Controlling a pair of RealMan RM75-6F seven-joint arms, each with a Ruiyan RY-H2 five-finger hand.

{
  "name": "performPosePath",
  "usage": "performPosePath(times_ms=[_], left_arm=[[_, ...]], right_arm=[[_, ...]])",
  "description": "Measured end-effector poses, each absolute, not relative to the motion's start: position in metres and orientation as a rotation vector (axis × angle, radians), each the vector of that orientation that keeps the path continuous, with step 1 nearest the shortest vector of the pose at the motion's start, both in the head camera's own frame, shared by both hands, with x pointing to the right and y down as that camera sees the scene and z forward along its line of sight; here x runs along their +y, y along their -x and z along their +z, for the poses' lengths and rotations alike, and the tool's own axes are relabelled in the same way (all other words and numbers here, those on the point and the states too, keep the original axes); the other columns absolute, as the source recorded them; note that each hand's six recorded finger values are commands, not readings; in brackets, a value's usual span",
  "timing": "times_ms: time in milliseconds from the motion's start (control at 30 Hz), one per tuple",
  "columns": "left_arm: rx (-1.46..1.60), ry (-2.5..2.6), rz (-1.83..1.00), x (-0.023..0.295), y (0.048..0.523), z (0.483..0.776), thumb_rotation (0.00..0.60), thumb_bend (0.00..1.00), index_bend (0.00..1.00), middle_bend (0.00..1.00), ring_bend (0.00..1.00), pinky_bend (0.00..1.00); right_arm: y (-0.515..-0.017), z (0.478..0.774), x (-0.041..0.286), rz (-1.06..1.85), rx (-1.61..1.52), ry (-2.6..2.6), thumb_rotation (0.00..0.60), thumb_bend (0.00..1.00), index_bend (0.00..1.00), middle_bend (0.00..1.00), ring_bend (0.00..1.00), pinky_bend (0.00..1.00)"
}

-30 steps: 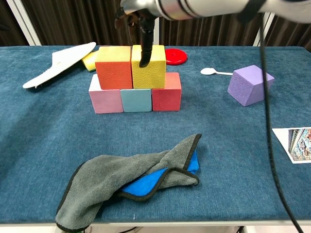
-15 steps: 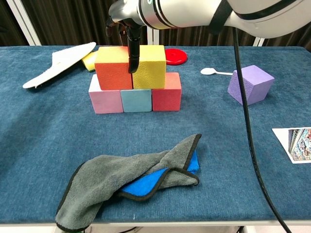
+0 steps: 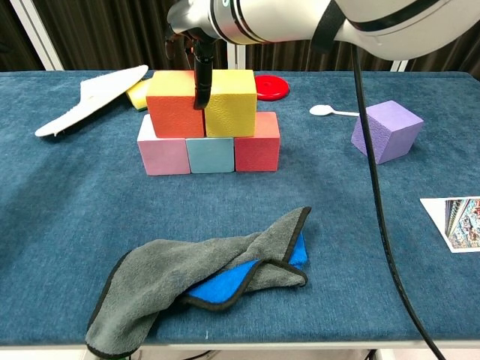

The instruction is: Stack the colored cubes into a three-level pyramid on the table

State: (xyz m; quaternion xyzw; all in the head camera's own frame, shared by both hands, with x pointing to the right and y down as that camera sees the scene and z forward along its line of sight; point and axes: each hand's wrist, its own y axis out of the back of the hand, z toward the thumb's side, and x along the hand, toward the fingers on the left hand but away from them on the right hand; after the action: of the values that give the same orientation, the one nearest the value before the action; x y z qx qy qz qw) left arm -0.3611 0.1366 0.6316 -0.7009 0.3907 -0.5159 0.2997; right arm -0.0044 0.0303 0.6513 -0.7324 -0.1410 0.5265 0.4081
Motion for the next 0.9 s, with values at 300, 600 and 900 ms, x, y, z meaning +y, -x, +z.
performPosePath(times_ms=[300,600,900], left_arm=[[1.036,1.865,-1.369,0.1361,0.3601,0.6327,0.599,0.17,0.11,0.04,0.09,0.18],[1.031,1.865,-1.37,0.1362,0.3595,0.6328,0.596,0.17,0.11,0.04,0.09,0.18],[1.028,1.87,-1.379,0.1369,0.3594,0.6348,0.6,0.17,0.11,0.04,0.09,0.18]], right_arm=[[0.0041,0.652,0.0304,1.332,-0.354,1.856,0.6,0.17,0.17,0.34,0.07,0.0],[0.0033,0.6489,0.0295,1.325,-0.359,1.867,0.6,0.17,0.17,0.34,0.07,0.0],[0.0034,0.6517,0.0311,1.332,-0.342,1.866,0.6,0.17,0.17,0.34,0.07,0.0]])
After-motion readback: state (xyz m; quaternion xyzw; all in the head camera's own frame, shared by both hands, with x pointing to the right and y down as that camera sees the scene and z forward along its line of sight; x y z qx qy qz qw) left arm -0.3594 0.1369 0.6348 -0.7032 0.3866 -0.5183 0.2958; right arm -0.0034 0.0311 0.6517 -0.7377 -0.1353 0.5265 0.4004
